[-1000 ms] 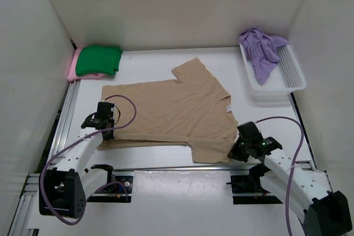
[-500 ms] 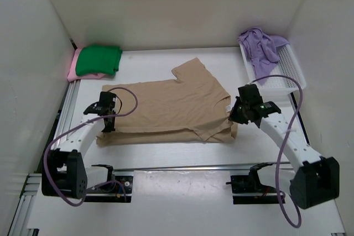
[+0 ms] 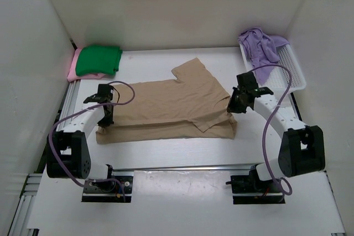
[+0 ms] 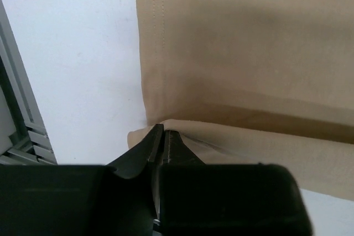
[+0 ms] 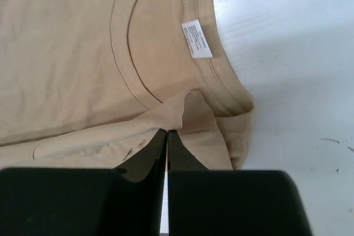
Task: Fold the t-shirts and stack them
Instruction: Fold the flattened tshirt in 1/3 of the way
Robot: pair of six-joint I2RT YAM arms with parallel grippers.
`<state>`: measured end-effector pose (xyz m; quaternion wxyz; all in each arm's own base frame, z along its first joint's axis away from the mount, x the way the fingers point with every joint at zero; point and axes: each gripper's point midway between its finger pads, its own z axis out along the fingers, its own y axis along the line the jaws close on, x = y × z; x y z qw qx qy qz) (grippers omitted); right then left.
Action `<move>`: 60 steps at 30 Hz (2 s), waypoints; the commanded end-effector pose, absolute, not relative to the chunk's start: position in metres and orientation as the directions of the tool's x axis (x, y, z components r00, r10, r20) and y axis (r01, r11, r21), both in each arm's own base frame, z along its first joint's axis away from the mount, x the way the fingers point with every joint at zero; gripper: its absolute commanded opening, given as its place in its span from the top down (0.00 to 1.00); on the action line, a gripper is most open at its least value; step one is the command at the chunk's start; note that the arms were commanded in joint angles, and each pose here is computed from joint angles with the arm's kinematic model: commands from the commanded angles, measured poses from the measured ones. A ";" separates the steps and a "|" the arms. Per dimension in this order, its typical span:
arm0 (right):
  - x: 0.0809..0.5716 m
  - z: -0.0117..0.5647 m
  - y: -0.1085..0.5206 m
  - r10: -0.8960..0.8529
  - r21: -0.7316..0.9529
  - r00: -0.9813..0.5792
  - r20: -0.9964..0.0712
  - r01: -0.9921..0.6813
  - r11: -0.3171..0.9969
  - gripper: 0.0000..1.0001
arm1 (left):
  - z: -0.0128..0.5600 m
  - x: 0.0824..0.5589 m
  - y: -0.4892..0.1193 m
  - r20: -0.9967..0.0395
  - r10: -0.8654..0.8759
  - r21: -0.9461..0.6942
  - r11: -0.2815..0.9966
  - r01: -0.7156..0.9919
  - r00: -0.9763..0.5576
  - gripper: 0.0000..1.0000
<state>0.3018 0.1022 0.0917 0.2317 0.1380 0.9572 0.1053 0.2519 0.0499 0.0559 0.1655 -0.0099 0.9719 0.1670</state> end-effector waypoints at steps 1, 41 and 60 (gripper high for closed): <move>0.322 0.103 0.103 0.285 0.276 -0.843 -0.457 0.170 0.946 1.00 | 0.061 0.266 0.055 -0.352 0.009 0.307 0.946 -0.107 -0.936 0.84; 0.300 0.087 0.096 0.293 0.250 -0.897 -0.330 0.216 0.944 0.42 | 0.079 0.271 0.120 -0.272 -0.212 0.315 0.902 -0.295 -0.939 0.12; 0.233 0.004 0.094 0.405 0.309 -0.910 -0.092 0.360 0.880 0.52 | 0.017 0.215 0.072 0.033 -0.338 -0.028 0.940 -0.339 -0.940 0.06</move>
